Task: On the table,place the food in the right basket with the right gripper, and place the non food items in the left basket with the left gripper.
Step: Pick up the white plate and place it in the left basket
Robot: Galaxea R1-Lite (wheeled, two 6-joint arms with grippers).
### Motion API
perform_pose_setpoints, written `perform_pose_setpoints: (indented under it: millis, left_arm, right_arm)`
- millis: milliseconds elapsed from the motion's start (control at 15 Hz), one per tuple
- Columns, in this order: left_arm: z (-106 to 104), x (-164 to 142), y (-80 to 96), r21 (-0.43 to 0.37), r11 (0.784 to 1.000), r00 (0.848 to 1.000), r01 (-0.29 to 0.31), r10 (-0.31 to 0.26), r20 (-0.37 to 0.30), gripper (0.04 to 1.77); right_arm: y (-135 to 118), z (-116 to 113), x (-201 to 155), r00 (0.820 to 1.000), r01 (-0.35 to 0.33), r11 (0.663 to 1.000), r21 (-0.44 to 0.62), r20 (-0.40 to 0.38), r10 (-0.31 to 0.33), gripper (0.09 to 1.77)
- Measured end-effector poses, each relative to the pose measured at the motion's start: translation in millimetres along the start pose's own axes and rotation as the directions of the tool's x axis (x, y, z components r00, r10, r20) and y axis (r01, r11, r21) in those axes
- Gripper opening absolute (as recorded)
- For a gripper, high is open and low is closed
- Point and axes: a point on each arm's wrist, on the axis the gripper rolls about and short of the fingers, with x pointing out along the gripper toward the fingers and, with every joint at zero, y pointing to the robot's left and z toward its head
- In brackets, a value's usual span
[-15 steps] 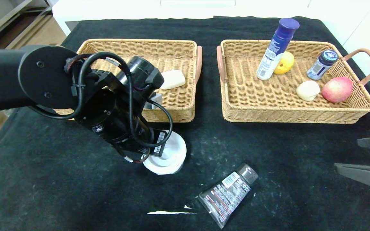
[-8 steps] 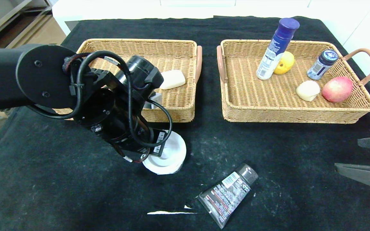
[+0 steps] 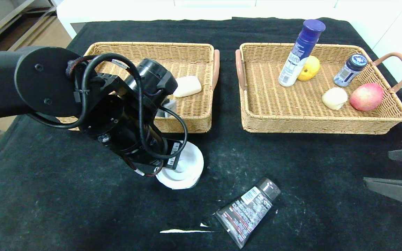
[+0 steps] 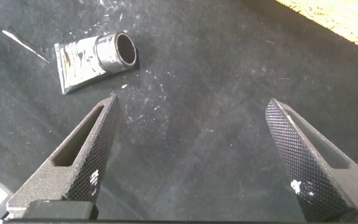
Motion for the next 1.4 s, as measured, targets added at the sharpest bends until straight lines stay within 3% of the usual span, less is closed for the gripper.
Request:
perform_pose_setpoints:
  millis: [400,667,1000,1400]
  left_arm:
    - [0,-13,-2.5,-0.021,0.998,0.998,0.063,-0.063,0.018,0.36]
    - [-6,-31,-13.9,-0.028,0.994,0.994,0.104,-0.102,0.038,0.36]
    - [-5,-63,-21.3,-0.006,0.989,0.983,0.145,-0.144,0.118,0.36]
    - [15,-95,-4.2,-0.018,0.990,0.963,0.139,-0.131,0.235,0.36]
  right_arm:
    - [0,0,0,1.000,0.000,1.000,0.000,0.000,0.000,1.71]
    - [0,0,0,1.000,0.000,1.000,0.000,-0.001,0.000,1.71]
    - [0,0,0,1.000,0.000,1.000,0.000,-0.001,0.000,1.71]
    - [0,0,0,1.000,0.002,1.000,0.000,-0.001,-0.002,1.71]
